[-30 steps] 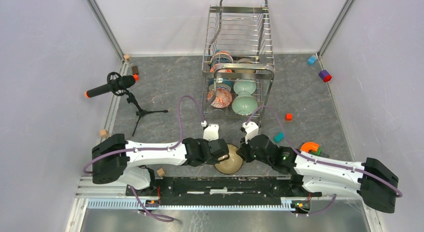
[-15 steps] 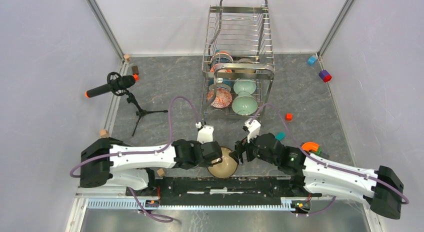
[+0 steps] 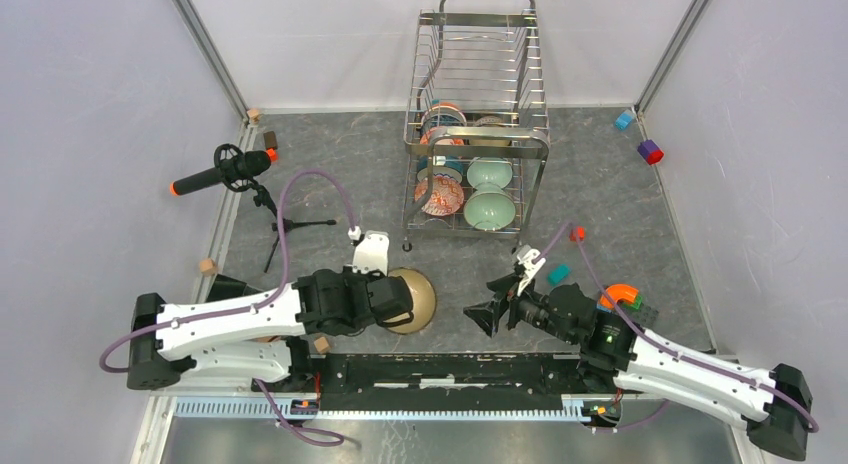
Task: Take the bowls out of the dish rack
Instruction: Place the bowl at the center of the board.
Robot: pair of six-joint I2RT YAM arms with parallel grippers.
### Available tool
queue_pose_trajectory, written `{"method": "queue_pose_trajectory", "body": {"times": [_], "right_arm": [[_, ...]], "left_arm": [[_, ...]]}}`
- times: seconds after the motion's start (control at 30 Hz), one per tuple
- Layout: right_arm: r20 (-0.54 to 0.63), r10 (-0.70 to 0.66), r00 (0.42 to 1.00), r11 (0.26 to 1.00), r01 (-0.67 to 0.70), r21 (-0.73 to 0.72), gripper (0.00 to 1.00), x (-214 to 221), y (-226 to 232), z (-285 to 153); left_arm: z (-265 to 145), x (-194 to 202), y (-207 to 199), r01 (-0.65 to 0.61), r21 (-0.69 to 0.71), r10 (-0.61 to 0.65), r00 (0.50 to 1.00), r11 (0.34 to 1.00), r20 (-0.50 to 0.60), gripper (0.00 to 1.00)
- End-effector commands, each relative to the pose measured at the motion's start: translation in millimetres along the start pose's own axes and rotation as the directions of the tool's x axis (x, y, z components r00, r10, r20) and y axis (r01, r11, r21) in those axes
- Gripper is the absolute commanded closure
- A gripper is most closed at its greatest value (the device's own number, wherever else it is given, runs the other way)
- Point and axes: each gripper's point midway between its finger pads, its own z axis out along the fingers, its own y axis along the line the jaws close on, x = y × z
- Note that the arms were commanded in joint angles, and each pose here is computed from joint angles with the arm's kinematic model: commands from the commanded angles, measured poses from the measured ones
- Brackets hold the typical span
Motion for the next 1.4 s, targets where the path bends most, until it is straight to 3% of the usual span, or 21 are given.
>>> {"method": "queue_pose_trajectory", "body": {"times": [0.0,0.47,0.73,1.13,1.37], "right_arm": [[0.009,-0.055,0.998,0.998,0.055,0.014,0.10,3,-6,6],[-0.048,-0.034,0.998,0.999,0.035,0.005,0.13,50,-18,12],[-0.036,-0.045,0.998,0.999,0.046,0.015,0.13,59,-25,11],[-0.003,-0.039,0.999,0.999,0.039,-0.014,0.14,75,-28,6],[-0.011,-0.048,0.999,0.999,0.048,0.024,0.14,80,-37,6]], "left_arm": [[-15,-55,23,0.017,-0.109,0.003,0.984,0.994,0.177,0.98],[20,-111,87,0.060,-0.334,-0.027,0.994,0.941,0.104,0.98],[60,-145,101,0.100,-0.418,-0.062,0.993,0.903,0.104,0.98],[133,-191,129,0.298,-0.442,-0.264,0.955,0.846,0.139,0.98],[170,-204,129,0.434,-0.332,-0.404,0.901,0.838,0.159,0.98]]}}
